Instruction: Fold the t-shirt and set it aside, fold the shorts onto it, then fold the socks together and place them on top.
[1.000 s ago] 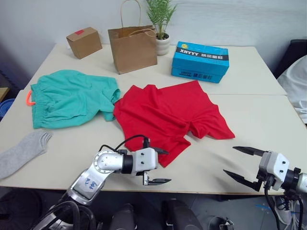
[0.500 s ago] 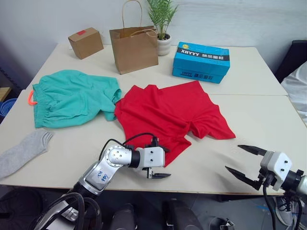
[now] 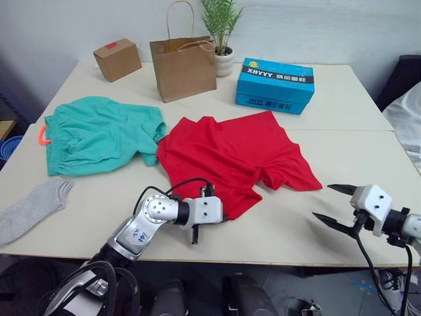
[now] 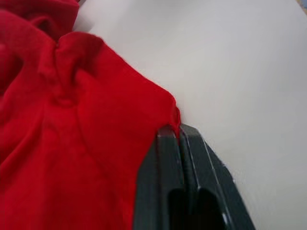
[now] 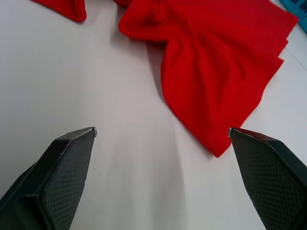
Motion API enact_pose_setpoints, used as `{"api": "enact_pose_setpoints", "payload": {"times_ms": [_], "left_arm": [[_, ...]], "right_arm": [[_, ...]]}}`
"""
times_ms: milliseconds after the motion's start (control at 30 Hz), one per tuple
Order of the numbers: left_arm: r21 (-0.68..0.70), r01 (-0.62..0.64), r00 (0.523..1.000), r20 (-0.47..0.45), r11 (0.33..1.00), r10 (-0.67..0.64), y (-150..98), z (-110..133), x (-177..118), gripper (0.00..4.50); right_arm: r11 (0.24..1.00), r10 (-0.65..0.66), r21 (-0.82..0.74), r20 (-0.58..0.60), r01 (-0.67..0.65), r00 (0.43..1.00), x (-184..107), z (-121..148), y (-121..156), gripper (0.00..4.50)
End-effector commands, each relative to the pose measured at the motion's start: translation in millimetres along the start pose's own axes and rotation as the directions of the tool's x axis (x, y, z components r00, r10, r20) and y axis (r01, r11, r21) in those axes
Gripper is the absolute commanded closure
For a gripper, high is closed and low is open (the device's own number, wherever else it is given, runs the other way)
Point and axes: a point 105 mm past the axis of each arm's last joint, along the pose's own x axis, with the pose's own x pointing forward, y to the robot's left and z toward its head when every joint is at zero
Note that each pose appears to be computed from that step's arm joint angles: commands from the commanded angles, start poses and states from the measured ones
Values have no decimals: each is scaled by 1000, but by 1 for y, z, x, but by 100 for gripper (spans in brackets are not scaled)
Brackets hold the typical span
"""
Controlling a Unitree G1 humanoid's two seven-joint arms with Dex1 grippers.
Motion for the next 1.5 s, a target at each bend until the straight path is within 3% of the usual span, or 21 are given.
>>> {"api": "enact_pose_setpoints", "payload": {"times_ms": [33,200,400,500,867,900,1067,1267,1500], "left_arm": [[-56,-18,999,-32,998,17,5,-14,-23,448],[-39,1,998,56,999,2,8,-7,-58,448],[-94,-18,994,103,995,27,8,-3,-82,448],[-110,-38,993,105,993,50,7,-3,-93,450],[-195,-102,983,128,976,128,7,-7,-120,450],[-207,-107,983,127,973,135,6,-8,-122,450],[-248,-114,983,115,962,147,-1,-13,-132,450],[-272,-97,985,112,957,132,-17,-16,-129,450],[-277,-62,988,121,959,98,-38,-16,-118,450]], "right_arm": [[999,8,-36,-22,-9,1000,7,3,-14,0],[994,16,-103,-62,-23,998,28,0,-31,0],[983,59,-169,-82,-73,995,40,-4,-33,0],[980,58,-183,-115,-78,992,42,-12,-37,60],[979,85,-169,-178,-116,980,39,-27,-42,432],[977,105,-164,-187,-137,977,37,-27,-41,447],[962,224,-102,-229,-253,947,19,-28,-34,447],[919,384,60,-350,-389,854,-34,-41,-14,447],[888,461,206,-370,-412,807,-67,-45,26,447]]}}
